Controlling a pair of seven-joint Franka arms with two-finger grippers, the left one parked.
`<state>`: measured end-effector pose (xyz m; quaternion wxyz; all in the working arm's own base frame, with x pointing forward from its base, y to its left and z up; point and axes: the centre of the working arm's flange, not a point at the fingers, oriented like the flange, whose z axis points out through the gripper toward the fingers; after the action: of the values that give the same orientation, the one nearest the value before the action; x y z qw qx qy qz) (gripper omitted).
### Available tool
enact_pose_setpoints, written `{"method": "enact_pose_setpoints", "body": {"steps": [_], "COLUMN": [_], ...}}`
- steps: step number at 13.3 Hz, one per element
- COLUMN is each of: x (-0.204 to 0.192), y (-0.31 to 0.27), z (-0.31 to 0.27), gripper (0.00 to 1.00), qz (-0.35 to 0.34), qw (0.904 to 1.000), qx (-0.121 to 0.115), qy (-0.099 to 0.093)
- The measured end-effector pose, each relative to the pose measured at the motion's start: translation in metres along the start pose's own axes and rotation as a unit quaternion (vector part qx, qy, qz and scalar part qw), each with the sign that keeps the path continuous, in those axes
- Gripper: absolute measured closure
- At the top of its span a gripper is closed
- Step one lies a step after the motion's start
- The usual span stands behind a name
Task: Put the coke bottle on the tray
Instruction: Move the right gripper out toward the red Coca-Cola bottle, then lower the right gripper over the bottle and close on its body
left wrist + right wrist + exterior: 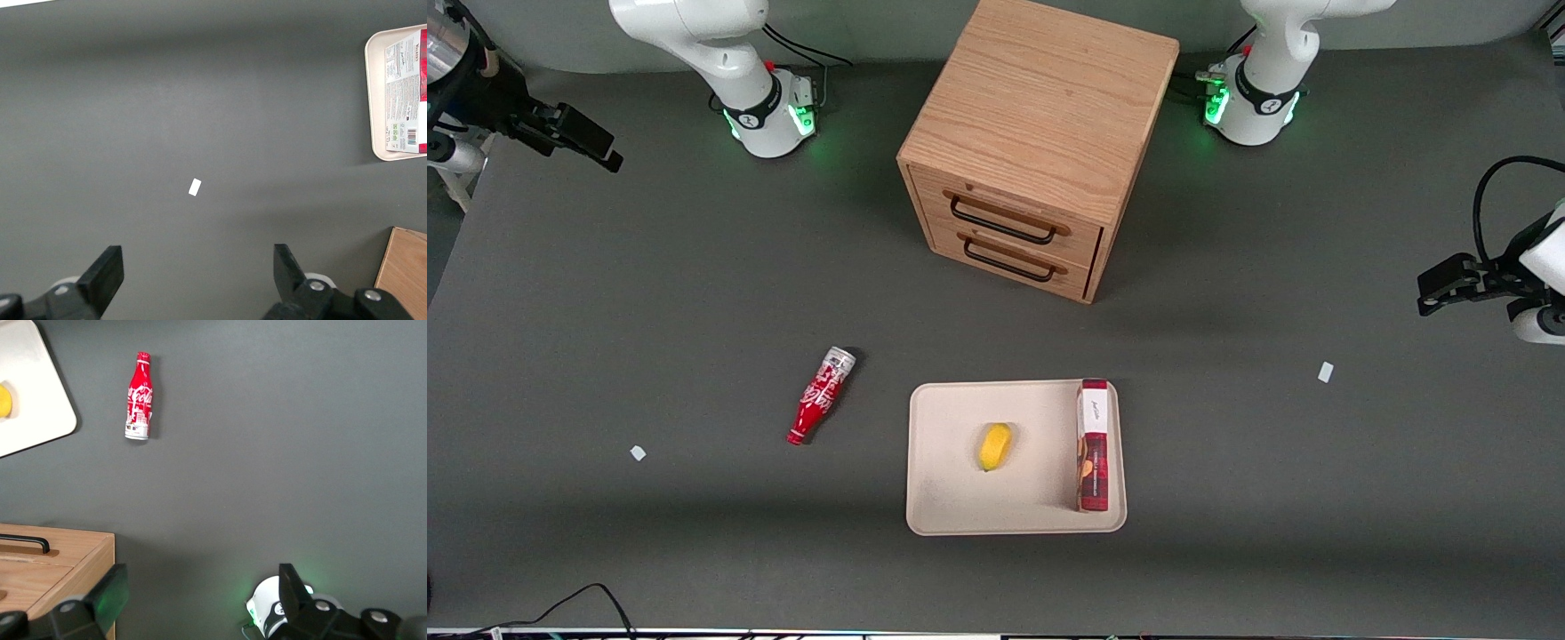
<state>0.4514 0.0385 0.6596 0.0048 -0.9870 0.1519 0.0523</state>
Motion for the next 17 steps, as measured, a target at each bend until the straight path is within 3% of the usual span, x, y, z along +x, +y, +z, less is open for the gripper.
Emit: {"method": "enact_pose_setpoints", "body": {"steps": [3,8,12,17], "x": [0.013,0.013,0.041,0.125], "y": [-0.005,-0.01,-0.057,-0.145], "z": [0.003,-0.003,-0.003,0.11], "gripper": [0.0,0.0,0.0,0.0], "qz": [0.0,-0.005,-0.021,0.056], "qw": [0.9998,0.9998,0.9994,0.9965], "qx": [-0.007,-0.007,0.013,0.012], "qy": [-0.018,-0.02,-0.025,-0.06]}}
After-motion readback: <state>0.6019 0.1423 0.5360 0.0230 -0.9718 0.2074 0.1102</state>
